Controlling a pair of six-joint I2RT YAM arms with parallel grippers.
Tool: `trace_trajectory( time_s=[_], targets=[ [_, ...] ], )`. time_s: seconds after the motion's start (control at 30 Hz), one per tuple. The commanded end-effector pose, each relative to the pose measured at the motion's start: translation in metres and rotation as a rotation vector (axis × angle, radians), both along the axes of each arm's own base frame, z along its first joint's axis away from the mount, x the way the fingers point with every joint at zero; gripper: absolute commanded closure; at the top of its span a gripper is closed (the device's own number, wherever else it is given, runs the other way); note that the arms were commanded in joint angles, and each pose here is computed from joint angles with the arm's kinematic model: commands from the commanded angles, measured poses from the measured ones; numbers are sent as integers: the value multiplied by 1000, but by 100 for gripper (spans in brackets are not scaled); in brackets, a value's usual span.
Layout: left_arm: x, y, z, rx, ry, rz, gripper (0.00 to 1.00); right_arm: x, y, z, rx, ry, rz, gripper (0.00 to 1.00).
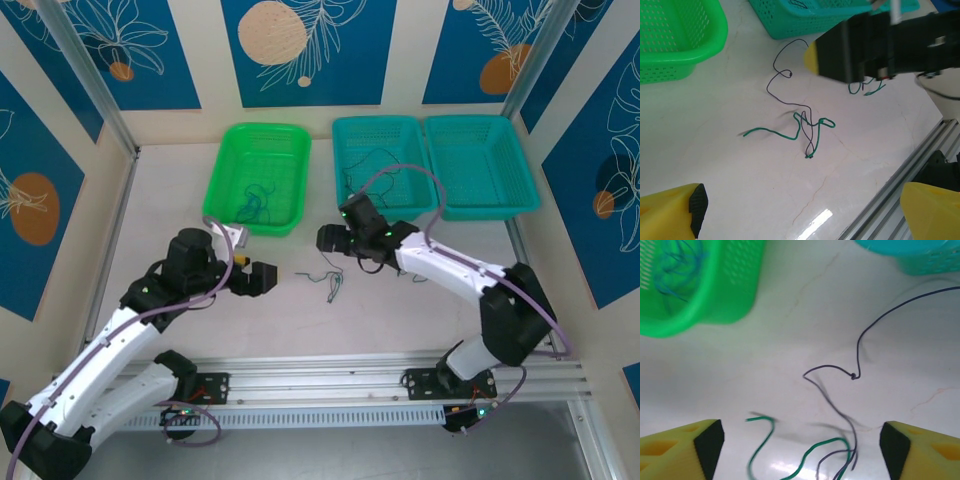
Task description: Untangle the cables
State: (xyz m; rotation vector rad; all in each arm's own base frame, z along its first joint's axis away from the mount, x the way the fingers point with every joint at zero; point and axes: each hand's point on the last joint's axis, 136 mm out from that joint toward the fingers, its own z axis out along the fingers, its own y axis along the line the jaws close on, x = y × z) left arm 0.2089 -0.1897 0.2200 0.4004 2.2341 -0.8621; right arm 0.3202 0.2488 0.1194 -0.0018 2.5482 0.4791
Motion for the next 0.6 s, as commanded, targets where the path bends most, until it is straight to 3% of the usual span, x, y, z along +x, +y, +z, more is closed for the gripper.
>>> trace_trajectory(
  time_s=[0.0,0.2,0.33,0.5,0.57],
  targets=[
    [-3,2,13,-13,-34,-10,1,29,-1,-4,-111,-100,-7,10],
    [-5,1,9,-33,-15,-8,1,46,16,-41,-169,-29,41,8],
    [-7,3,10,-33,-21,-6,0,47,20,-61,-172,14,34,22],
    [-9,4,10,-29,-22,-7,0,39,18,-77,-185,53,33,31],
    [-9,3,9,-29,-19,-10,0,36,16,-78,-194,55,36,41]
  ],
)
